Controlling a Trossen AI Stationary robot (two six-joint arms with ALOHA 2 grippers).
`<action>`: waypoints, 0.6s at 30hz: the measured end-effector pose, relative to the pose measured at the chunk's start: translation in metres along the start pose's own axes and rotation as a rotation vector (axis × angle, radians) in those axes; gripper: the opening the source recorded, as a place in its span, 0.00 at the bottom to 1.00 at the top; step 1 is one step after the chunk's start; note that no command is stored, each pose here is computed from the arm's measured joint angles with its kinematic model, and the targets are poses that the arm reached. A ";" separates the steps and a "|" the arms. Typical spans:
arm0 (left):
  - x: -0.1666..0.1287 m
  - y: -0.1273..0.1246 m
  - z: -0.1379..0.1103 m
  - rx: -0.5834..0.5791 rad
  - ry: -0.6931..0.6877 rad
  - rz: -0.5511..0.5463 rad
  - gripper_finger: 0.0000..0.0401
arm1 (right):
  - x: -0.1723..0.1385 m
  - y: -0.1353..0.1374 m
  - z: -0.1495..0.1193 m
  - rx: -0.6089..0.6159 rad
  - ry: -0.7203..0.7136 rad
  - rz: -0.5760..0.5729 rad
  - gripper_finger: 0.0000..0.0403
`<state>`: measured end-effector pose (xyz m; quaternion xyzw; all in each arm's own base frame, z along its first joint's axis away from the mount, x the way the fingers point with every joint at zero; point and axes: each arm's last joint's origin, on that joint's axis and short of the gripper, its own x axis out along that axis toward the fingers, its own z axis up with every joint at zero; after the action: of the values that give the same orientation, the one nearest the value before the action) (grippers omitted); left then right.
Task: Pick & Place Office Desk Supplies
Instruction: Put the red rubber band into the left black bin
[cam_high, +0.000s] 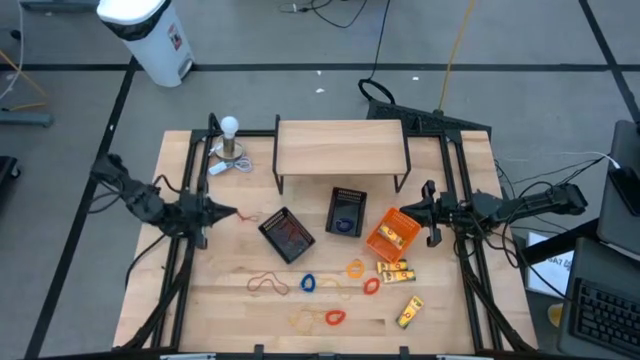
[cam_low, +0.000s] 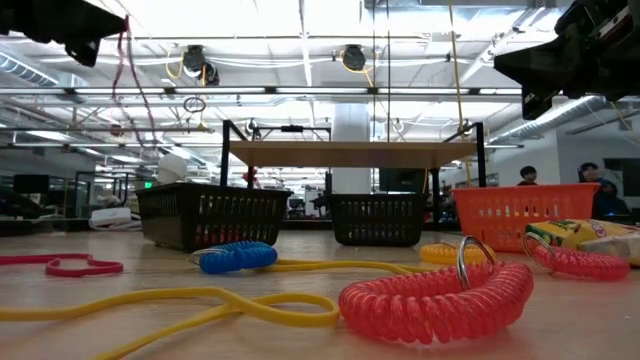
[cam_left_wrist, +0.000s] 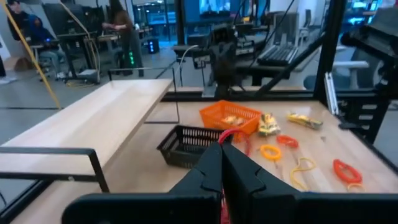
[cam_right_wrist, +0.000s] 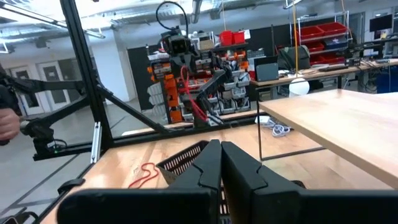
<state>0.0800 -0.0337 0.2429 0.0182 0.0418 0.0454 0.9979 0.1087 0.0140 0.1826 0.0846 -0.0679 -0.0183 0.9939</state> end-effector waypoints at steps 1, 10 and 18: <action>0.001 0.000 -0.005 0.009 0.000 0.001 0.00 | 0.000 0.000 0.000 0.000 0.001 0.000 0.01; -0.002 0.003 -0.020 -0.013 -0.029 0.027 0.00 | 0.001 0.000 -0.001 -0.005 0.009 -0.001 0.01; -0.001 0.005 0.002 -0.050 -0.164 0.082 0.00 | 0.001 0.000 0.001 0.000 -0.011 0.002 0.01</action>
<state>0.0785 -0.0287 0.2453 -0.0011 -0.0420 0.0856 0.9954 0.1092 0.0141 0.1838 0.0842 -0.0737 -0.0177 0.9936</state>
